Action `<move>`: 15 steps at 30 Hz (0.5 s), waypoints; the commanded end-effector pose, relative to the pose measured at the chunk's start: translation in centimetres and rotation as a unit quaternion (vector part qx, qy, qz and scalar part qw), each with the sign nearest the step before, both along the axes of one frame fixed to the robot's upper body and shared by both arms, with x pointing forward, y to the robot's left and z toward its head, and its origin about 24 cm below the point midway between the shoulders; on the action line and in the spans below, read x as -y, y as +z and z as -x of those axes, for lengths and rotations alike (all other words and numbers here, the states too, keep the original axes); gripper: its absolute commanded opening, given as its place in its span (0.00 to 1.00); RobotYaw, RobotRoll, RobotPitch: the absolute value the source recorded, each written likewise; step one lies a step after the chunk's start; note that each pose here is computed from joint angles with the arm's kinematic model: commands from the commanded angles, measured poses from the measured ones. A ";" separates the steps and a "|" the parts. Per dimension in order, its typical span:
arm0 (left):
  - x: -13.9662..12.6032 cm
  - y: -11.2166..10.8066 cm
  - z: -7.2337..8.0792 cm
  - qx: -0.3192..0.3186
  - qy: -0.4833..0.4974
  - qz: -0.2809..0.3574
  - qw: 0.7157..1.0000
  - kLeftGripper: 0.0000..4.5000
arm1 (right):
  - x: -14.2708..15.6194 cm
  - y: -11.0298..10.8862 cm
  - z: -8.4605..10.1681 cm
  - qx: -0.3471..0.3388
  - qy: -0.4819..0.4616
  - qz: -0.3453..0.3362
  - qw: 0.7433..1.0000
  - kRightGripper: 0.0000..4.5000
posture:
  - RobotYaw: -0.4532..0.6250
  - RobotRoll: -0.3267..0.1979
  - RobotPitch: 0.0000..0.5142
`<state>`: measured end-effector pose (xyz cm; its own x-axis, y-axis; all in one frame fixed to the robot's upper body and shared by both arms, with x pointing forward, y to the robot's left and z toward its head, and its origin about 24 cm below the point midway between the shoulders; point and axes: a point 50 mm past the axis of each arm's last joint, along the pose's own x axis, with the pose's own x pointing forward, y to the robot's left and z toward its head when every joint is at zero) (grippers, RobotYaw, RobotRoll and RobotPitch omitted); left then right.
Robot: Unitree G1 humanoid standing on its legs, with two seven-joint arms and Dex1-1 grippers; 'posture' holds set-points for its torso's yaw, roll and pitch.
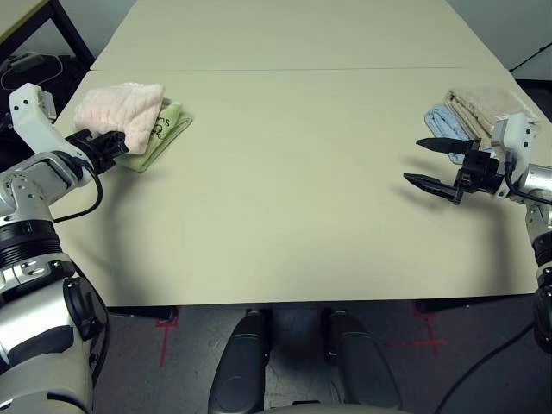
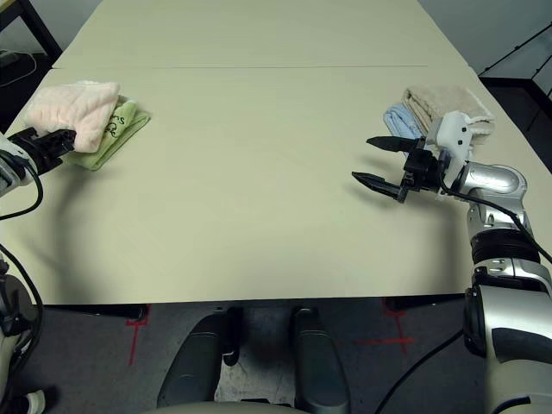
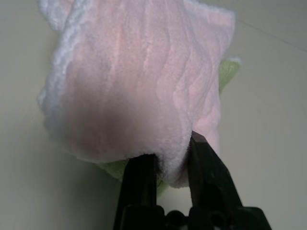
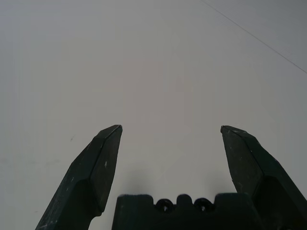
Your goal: Fold the towel and set it aside.
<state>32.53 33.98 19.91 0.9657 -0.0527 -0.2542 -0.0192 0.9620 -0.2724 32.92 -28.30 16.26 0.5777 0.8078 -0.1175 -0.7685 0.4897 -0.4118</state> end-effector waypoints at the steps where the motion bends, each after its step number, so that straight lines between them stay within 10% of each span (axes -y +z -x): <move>1: -0.2 -0.3 0.6 -0.027 -0.011 -0.051 0.998 0.61 | -0.1 0.0 0.0 0.003 0.000 0.000 1.000 1.00 | 0.49 0.62 0.35; 6: -0.3 -0.6 0.7 -0.044 -0.014 -0.093 0.995 1.00 | -0.2 0.0 -0.1 0.004 0.000 -0.002 1.000 1.00 | 0.49 0.62 0.35; 15: -1.0 1.0 1.9 -0.056 -0.047 -0.225 0.972 1.00 | -0.5 -0.1 -0.2 0.004 0.004 -0.005 1.000 1.00 | 0.50 0.62 0.35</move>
<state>30.96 34.94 20.28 0.9258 0.0001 -0.3781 0.0459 0.9926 0.1127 33.14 -27.80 16.03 0.5757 0.8113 -0.1023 -0.7688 0.4944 -0.4057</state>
